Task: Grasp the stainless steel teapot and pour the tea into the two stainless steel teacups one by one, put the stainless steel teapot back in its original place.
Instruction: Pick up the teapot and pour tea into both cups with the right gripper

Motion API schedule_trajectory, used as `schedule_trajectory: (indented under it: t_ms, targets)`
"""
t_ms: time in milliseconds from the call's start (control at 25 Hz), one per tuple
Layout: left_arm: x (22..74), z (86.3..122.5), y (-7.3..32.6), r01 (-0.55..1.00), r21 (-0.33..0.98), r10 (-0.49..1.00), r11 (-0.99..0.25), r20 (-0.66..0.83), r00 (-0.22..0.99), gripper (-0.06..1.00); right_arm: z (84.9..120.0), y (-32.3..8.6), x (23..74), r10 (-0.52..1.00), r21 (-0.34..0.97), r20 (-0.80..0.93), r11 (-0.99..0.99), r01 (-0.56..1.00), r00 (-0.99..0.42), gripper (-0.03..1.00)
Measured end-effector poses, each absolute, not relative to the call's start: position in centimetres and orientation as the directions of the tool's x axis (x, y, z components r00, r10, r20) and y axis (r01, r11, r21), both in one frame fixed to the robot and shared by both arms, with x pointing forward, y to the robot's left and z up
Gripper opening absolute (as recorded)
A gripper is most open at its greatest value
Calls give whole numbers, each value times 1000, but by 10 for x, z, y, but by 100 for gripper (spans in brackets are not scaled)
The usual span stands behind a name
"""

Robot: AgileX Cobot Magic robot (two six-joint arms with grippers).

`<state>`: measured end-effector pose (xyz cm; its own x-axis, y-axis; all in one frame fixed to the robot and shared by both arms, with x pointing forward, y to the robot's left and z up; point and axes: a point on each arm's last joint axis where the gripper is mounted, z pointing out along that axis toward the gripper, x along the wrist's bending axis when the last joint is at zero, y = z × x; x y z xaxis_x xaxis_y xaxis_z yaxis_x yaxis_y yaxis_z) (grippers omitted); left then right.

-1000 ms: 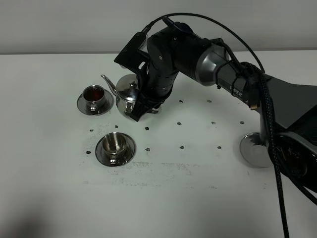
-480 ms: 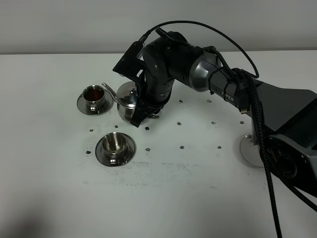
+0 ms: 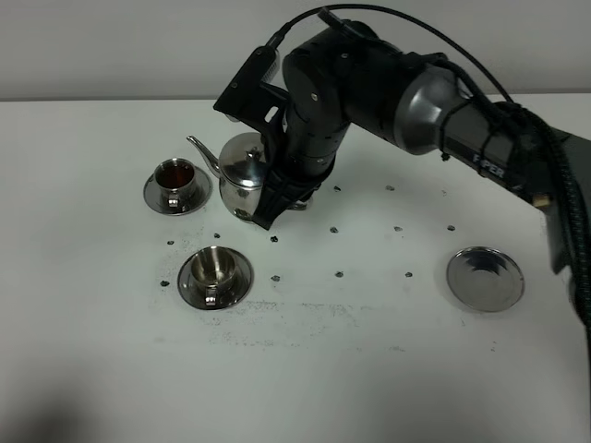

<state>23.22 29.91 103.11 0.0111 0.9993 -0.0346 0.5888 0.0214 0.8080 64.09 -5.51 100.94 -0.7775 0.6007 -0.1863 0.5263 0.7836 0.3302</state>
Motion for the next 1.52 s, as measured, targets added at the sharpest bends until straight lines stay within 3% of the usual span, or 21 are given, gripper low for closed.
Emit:
schedule_trajectory:
  t_ms: [120,480,920,1520]
  targets:
    - [232,1031,299,589,808,999,21,-35,11,37,1008,-69,623,565,312,-221,813,491,-795,22]
    - [232,1031,299,589,808,999,21,-35,11,37,975,-92,583,223,118,-338,974,194,-914,22]
    - [232,1031,299,589,808,999,21,-35,11,37,978,-78,582,-140,-87,-497,990,-111,-856,22]
    - [232,1031,299,589,808,999,21,-35,11,37,966,-61,600,-304,-201,-564,952,-230,-768,22]
